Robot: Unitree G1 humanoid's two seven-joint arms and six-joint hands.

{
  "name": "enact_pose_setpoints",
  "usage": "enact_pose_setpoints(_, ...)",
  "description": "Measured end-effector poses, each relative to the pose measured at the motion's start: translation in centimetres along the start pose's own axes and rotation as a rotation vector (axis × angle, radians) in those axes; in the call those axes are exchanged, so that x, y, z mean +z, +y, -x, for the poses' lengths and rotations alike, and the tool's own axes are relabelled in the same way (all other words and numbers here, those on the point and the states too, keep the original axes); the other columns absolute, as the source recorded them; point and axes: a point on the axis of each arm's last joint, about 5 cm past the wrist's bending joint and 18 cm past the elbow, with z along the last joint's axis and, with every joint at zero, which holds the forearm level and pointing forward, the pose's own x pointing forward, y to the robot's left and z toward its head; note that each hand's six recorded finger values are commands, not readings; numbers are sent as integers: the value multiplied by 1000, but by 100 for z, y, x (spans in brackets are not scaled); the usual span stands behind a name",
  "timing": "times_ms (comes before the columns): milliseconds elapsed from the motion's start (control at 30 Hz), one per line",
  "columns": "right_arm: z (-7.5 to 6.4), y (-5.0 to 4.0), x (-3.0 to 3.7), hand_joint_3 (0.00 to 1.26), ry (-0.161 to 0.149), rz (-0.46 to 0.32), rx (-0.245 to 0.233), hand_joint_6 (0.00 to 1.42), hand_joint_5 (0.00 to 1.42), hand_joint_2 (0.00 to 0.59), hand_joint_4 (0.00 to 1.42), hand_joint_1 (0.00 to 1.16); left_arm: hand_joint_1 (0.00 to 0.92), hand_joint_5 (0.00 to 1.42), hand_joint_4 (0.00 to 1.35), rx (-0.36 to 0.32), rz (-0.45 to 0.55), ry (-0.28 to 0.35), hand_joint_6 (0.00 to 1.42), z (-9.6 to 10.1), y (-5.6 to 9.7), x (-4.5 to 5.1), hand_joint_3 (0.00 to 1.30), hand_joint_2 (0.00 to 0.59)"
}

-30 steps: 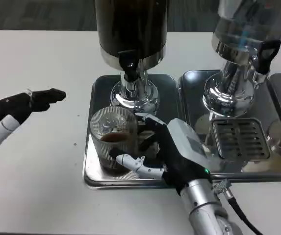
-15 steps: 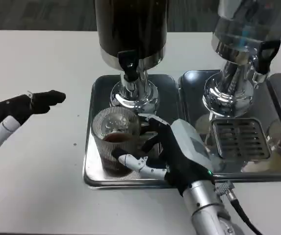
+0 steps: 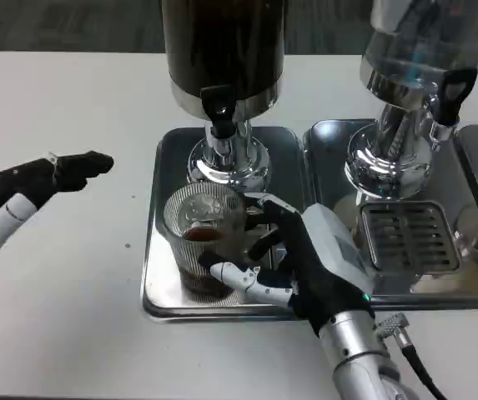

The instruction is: Grasp the cup under the faucet to collect the drink, then remove the cup.

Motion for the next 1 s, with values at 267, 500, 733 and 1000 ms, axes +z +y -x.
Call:
enact_pose_setpoints(267, 4, -5, -7, 374, 1, -3, -8, 1084, 639, 271, 430, 632, 0, 147, 212, -1, -2, -6, 160, -19, 11, 8, 300, 213)
enact_pose_setpoints(500, 27, -8, -20, 377, 7, -10, -13, 1084, 645, 271, 444, 636, 0, 147, 212, -1, 3, 0, 160, -13, 10, -4, 300, 216)
enact_pose_setpoints(733, 56, -25, -32, 382, 12, -13, -21, 1084, 646, 272, 444, 638, 0, 147, 212, -7, 4, 1, 160, -13, 9, -6, 300, 218)
enact_pose_setpoints(1000, 87, -61, -45, 307, 9, -19, -4, 937, 535, 266, 324, 618, 0, 147, 212, -8, 4, 1, 160, -13, 9, -6, 300, 218)
